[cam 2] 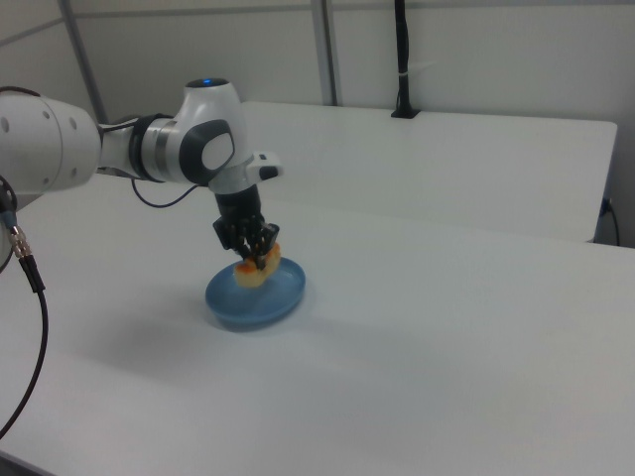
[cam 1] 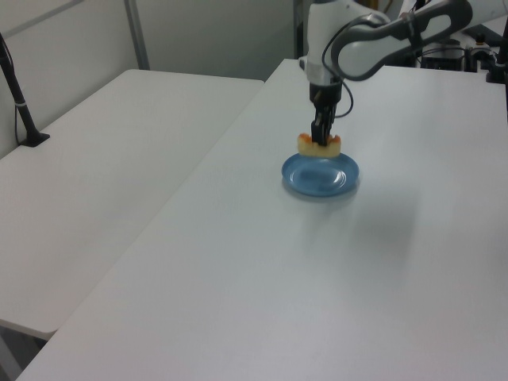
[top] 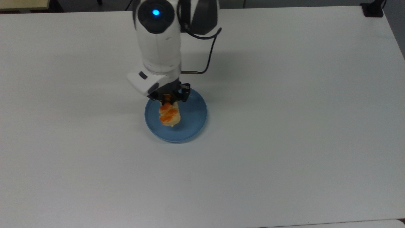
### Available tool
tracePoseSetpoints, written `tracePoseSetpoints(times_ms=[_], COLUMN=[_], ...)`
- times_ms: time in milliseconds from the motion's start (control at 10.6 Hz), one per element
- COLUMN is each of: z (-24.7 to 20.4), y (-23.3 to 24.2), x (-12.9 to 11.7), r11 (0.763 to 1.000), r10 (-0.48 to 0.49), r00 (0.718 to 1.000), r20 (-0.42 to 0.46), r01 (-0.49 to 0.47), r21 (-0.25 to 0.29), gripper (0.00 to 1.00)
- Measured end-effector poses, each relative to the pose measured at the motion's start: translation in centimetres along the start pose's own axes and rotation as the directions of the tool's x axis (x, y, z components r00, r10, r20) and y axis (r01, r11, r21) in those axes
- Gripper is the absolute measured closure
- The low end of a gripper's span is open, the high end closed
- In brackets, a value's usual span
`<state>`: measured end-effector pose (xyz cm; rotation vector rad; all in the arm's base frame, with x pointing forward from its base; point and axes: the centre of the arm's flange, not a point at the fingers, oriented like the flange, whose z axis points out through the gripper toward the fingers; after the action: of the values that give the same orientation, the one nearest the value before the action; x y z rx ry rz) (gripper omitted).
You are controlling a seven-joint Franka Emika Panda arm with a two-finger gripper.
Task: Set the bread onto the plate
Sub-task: 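Carry the bread roll over the blue plate and lower it, then open the gripper to release the bread and raise it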
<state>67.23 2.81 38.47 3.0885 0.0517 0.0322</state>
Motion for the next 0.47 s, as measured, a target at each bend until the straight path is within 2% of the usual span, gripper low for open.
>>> tracePoseSetpoints(times_ms=[188,282,376,470], z=[1.4,2.1,2.7,3.5], y=[-1.9,-2.0,-1.9,-1.9], x=[-0.2,-0.1,0.0,0.2], r11=[1.000,1.000,1.000,0.999], r10=[-0.001,0.000,-0.002,-0.010], r00=[1.000,1.000,1.000,0.999], r20=[0.023,0.031,0.029,0.030], r01=[0.001,0.001,0.003,0.011], r21=[-0.009,-0.014,-0.021,-0.034], gripper=[0.77,0.74,0.68,0.56])
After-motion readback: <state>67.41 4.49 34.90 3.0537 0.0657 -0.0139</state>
